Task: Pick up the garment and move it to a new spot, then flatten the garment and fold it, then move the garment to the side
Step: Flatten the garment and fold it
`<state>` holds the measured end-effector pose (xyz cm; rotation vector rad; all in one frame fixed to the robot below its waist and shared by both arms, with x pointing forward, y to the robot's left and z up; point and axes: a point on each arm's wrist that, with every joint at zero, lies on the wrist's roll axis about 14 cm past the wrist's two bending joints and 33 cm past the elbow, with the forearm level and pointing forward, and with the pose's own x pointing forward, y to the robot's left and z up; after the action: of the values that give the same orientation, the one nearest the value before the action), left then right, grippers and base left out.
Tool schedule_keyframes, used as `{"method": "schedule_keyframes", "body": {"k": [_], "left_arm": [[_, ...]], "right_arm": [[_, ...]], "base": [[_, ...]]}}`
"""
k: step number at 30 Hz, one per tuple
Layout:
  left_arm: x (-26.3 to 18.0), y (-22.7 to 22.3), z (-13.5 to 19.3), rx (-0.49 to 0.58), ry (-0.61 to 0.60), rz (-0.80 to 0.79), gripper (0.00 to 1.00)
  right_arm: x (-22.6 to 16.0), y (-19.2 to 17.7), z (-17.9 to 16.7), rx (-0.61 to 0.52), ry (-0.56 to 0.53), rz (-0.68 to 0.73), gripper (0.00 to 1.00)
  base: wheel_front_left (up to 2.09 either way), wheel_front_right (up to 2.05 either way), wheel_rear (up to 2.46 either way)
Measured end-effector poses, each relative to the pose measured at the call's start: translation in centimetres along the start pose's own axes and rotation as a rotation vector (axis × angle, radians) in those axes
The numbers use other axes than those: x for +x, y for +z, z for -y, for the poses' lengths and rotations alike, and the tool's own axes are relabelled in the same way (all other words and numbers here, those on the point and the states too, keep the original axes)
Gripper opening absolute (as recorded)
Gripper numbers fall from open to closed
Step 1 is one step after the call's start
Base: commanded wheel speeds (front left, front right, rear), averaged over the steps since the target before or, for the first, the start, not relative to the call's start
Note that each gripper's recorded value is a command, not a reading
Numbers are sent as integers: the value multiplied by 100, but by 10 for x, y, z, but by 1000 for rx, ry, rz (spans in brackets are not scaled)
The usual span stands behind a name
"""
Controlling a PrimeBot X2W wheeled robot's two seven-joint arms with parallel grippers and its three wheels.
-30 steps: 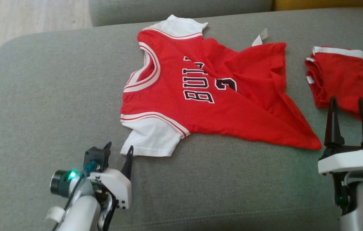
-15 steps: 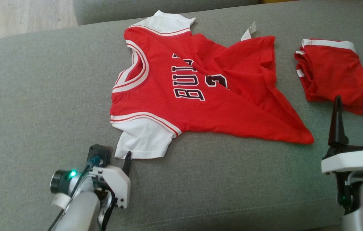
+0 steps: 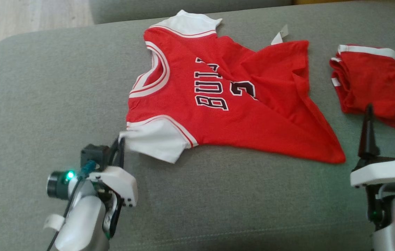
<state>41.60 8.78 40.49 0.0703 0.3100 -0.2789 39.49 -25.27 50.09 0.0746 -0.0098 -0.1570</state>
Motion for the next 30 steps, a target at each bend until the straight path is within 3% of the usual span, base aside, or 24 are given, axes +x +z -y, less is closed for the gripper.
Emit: {"method": "schedule_keyframes", "body": {"k": [9,16,30], "left_arm": [[-12,65,-21,-17,80,251,0],[-26,54,-14,-18,64,239,0],[-28,64,-24,-2,97,278,0]], "right_arm": [[-12,-59,-26,42,68,-259,100],[-35,-109,-30,78,71,-485,100],[-51,-145,-32,124,61,-633,100]], "base": [[0,0,0],[0,0,0],[0,0,0]]}}
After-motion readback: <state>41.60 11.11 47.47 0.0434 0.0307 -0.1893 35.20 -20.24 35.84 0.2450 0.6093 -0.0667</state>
